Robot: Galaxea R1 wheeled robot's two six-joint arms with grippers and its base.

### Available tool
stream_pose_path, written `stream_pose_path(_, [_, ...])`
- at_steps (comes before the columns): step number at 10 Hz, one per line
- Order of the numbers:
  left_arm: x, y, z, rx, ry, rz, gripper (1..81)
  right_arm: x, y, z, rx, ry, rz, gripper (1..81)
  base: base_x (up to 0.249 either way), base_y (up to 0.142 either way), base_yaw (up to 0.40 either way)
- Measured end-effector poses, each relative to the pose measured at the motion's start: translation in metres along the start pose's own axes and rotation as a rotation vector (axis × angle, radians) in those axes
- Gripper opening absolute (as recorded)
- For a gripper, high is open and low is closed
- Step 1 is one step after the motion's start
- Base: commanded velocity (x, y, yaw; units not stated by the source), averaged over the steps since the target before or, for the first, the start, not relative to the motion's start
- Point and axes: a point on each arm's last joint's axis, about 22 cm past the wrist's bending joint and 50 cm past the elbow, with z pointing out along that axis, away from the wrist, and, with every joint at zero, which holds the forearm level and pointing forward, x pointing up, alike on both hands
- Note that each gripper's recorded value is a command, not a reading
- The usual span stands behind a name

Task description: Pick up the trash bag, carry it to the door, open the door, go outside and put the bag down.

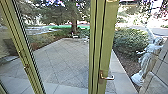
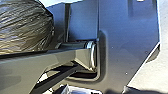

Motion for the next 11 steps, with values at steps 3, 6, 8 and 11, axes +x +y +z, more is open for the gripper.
stream_pose_path(3, [-0.007,0.008,-0.011,-0.064,-0.009,-0.004,1.0,-0.001,-0.026,-0.020,0.126,0.003,-0.011,81.1,0.000,0.000,0.000])
stream_pose_path(6, [-0.015,-0.013,-0.024,-0.059,-0.019,-0.013,1.0,0.001,-0.016,-0.062,0.198,0.032,-0.014,81.1,0.000,0.000,0.000])
stream_pose_path(8, [-0.014,-0.011,-0.030,-0.080,-0.017,-0.015,1.0,-0.002,0.027,-0.101,0.180,0.049,-0.007,81.1,0.000,0.000,0.000])
stream_pose_path(11, [-0.015,-0.016,-0.036,-0.085,-0.018,-0.015,1.0,-0.006,0.022,-0.147,0.243,0.072,-0.001,81.1,0.000,0.000,0.000])
